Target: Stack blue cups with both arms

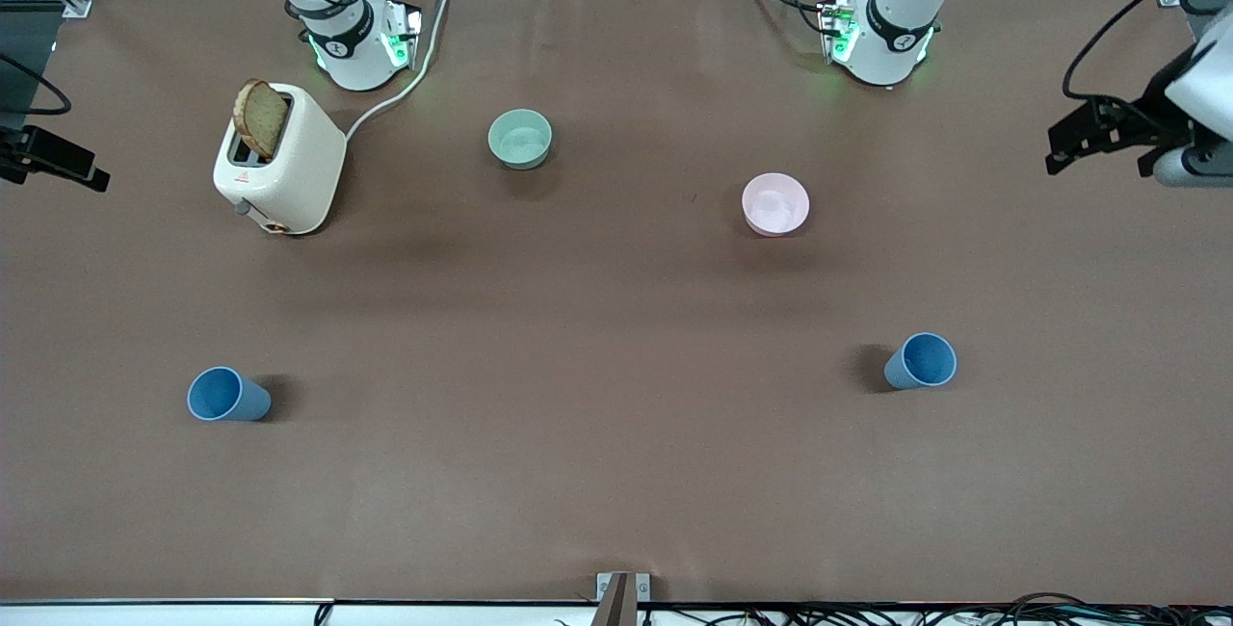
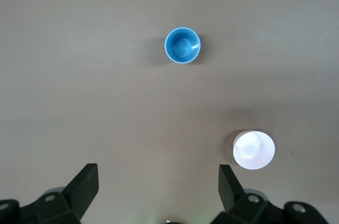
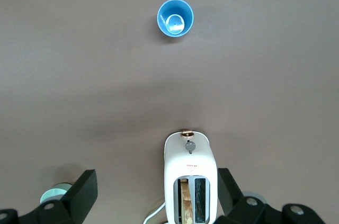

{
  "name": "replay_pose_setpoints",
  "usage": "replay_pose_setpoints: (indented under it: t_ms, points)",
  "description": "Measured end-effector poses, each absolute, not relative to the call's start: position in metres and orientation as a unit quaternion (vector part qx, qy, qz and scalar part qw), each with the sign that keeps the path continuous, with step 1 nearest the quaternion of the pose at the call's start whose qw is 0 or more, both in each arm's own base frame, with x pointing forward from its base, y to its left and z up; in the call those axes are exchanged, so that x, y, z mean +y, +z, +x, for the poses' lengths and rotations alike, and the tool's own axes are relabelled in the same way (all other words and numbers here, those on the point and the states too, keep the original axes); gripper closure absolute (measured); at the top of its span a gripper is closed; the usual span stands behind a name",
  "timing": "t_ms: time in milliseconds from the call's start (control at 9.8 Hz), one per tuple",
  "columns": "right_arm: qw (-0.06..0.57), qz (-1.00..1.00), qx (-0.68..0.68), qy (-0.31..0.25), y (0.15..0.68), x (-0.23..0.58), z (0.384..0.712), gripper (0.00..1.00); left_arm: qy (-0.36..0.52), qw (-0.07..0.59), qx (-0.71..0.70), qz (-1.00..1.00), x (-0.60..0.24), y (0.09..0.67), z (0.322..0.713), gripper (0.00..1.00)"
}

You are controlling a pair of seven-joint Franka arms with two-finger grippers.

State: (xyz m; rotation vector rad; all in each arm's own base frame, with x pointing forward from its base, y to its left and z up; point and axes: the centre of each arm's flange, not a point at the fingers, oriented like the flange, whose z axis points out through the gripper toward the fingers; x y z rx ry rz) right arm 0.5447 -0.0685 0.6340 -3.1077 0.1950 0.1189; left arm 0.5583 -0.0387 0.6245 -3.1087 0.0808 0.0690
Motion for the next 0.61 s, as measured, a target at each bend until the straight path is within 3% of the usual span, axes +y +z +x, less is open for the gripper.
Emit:
replay_pose_setpoints:
  t_ms: [306,612]
  points:
    - [0.01,-0.998,0.067,0.008,0.629,-0.075,0.559,0.0,0.029,0.008,-0.024,-0.999,-0.041,0.498,0.624,0.0]
    - [0.001,-0.999,0.038,-0.011,0.561,-0.091,0.611,0.0,0.012,-0.004,-0.058,-0.998,-0.043,0.389,0.652,0.0]
